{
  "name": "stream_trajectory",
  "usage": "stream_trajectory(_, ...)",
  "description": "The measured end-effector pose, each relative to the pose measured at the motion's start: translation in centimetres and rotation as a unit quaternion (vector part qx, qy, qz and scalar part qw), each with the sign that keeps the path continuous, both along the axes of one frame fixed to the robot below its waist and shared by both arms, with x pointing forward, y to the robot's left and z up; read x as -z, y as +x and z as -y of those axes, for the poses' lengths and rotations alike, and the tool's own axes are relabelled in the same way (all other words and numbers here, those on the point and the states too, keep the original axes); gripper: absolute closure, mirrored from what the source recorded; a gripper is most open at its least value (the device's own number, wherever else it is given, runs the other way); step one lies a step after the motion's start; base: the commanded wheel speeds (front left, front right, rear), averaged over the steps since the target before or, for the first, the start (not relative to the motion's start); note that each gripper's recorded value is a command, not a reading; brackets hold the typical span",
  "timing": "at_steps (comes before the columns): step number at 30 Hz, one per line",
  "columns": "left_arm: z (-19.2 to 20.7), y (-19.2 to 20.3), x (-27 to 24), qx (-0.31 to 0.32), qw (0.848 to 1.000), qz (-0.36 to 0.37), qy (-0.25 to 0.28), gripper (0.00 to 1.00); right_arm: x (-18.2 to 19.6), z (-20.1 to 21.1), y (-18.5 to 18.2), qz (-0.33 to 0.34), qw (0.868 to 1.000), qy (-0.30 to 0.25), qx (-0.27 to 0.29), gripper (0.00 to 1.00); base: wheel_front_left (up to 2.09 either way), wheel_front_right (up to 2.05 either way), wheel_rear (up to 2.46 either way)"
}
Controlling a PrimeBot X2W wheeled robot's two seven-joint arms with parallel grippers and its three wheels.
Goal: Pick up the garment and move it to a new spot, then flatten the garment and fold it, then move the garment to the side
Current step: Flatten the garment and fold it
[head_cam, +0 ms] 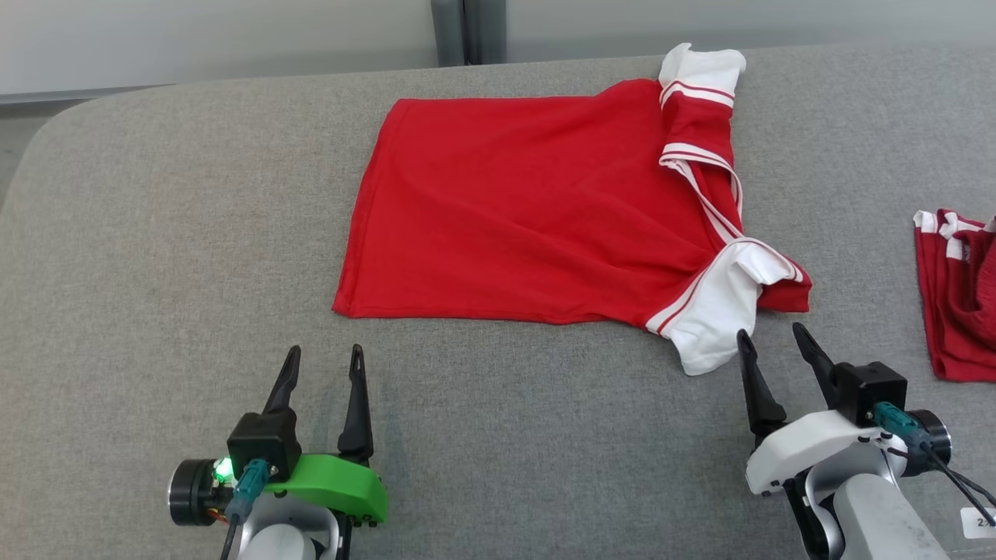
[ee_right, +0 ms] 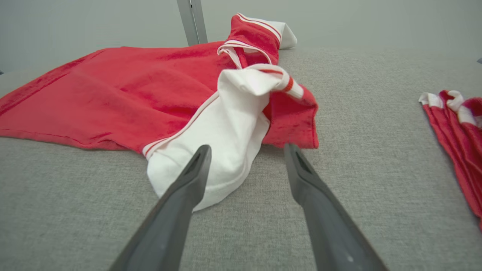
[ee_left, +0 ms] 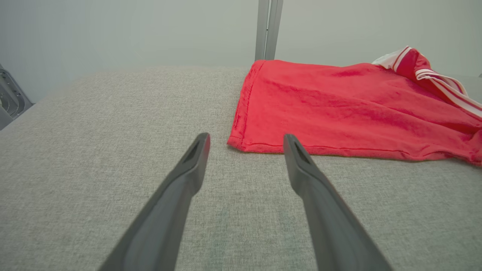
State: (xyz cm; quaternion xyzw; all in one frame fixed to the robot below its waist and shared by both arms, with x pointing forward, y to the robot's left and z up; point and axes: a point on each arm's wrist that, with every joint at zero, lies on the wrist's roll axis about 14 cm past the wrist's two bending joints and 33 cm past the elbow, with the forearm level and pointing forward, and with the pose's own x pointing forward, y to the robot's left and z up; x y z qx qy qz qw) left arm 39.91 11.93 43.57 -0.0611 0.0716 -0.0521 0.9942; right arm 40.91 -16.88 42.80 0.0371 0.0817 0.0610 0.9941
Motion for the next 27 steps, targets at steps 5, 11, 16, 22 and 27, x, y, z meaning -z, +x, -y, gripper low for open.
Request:
stream_trajectory(5,-0.2,0.0,0.3,-0.001,1.000,-0.004,0.001,0.00,0.7,0.2,0.9,-0.012,1.000,0.009,0.011,0.00,0.00,0.00,0.00)
stream_trajectory(11,-0.7,-0.2,0.7,-0.007,1.000,-0.011,0.005,0.00,1.6,-0.7,1.8,-0.027,0.999,0.017,0.005,1.00,0.00,0.00,0.00)
stream_trajectory(16,-0.8,-0.2,0.4,-0.009,1.000,-0.006,0.006,0.00,0.8,-0.4,1.8,-0.016,1.000,0.019,0.011,1.00,0.00,0.00,0.00)
stream_trajectory(22,-0.4,-0.6,-0.1,-0.004,1.000,0.000,0.005,0.00,-1.6,0.8,0.8,0.019,0.999,0.025,0.028,1.00,0.00,0.00,0.00)
stream_trajectory(27,0.6,-1.0,-0.7,0.010,1.000,0.008,0.002,0.00,-4.2,2.1,-0.7,0.059,0.997,0.022,0.042,1.00,0.00,0.00,0.00)
